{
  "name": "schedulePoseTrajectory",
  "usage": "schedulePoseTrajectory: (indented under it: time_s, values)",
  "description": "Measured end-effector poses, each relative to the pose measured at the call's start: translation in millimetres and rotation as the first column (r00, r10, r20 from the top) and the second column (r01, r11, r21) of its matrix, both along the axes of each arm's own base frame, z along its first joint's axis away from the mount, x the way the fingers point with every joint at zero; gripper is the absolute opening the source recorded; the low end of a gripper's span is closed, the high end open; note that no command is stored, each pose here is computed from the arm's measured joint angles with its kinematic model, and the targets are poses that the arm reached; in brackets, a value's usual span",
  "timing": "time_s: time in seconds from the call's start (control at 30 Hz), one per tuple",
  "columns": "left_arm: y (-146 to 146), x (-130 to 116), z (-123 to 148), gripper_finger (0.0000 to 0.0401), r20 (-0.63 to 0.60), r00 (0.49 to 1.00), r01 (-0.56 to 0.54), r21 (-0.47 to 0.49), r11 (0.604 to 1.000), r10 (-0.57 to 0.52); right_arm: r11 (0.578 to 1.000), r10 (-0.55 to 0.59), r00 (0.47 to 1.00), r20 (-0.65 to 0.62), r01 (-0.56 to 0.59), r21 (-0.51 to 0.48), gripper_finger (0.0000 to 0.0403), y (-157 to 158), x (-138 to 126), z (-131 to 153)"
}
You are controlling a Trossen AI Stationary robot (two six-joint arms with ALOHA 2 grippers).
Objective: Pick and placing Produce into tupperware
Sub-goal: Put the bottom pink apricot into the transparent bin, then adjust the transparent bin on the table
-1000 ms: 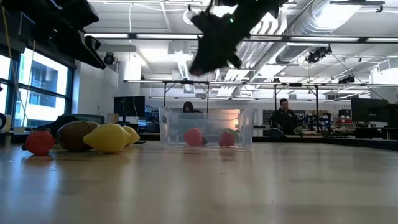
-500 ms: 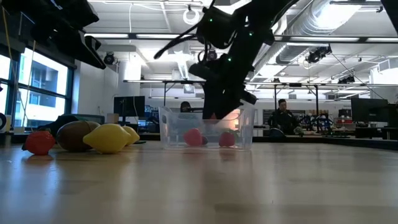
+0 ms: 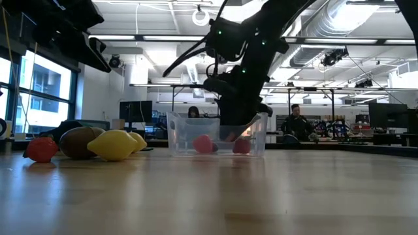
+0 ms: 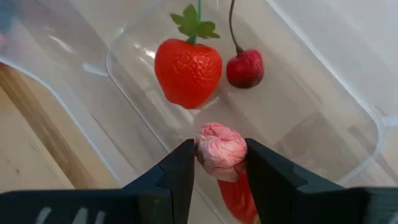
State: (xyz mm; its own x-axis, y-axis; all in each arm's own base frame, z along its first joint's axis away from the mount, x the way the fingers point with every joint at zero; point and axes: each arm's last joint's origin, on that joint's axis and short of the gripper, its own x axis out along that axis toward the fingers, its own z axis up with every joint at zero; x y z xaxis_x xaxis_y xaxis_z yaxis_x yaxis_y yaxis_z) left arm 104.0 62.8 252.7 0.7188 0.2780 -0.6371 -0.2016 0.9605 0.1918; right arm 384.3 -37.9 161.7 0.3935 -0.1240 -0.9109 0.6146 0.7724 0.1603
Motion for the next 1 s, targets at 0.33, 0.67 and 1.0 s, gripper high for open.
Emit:
schedulePoseTrajectory:
  time_s: [0.33, 0.67, 1.0]
  values:
    - [0, 0, 0, 0.0099, 0.0, 1.0, -0.001, 0.0, 1.0, 0.001, 1.0, 0.02, 1.0, 0.002, -0.02, 0.001, 0.0135, -2, 0, 0]
    - [0, 0, 0, 0.0099, 0.001, 1.0, 0.0, 0.0, 1.0, 0.0, 0.999, 0.036, 0.998, 0.048, -0.035, -0.015, 0.0162, -3, 4, 3]
    - [0, 0, 0, 0.0099, 0.0, 1.0, -0.001, 0.0, 1.0, 0.001, 0.992, 0.004, 0.992, 0.128, 0.012, -0.125, 0.0146, -11, -2, 35]
